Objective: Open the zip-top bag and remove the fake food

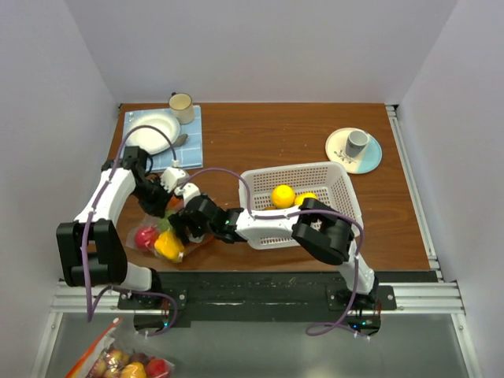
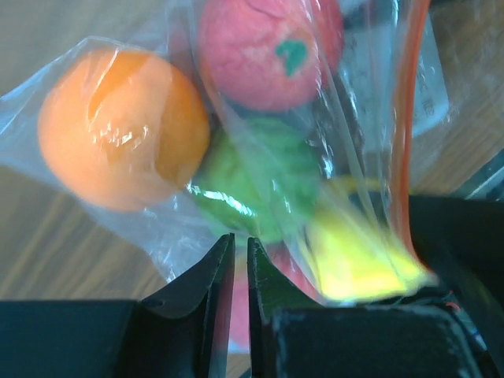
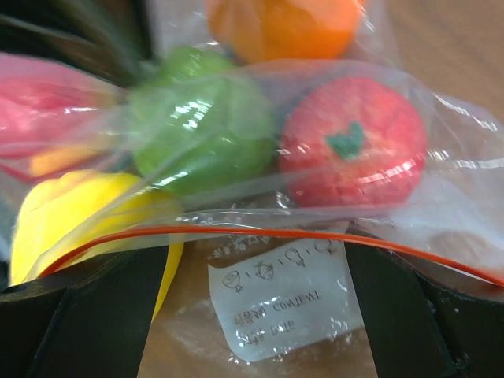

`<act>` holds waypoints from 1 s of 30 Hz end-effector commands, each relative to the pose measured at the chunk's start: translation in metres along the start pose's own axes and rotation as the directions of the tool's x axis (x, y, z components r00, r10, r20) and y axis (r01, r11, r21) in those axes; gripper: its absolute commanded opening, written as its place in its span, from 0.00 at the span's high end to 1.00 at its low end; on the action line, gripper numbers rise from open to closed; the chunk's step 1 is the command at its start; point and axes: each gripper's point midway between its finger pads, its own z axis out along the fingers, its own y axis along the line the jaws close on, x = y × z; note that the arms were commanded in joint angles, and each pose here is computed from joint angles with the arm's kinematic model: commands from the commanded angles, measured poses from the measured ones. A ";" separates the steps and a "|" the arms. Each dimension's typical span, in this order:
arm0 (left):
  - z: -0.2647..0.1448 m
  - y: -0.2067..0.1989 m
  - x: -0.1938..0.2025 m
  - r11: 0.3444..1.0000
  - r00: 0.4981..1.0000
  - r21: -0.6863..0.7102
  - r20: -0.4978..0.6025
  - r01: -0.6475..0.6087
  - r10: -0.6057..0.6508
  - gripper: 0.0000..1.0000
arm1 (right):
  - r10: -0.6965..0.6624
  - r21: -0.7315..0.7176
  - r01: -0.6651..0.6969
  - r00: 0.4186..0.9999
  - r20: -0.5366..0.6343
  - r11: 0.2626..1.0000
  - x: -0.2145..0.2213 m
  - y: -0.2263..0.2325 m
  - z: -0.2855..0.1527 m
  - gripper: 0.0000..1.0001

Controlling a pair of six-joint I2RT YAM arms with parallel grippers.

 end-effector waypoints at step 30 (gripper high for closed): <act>0.037 -0.058 0.038 0.972 0.979 0.119 0.048 -0.201 0.196 0.85 | 0.151 0.031 -0.154 0.984 0.090 0.988 -0.016 -0.057 -0.015 0.05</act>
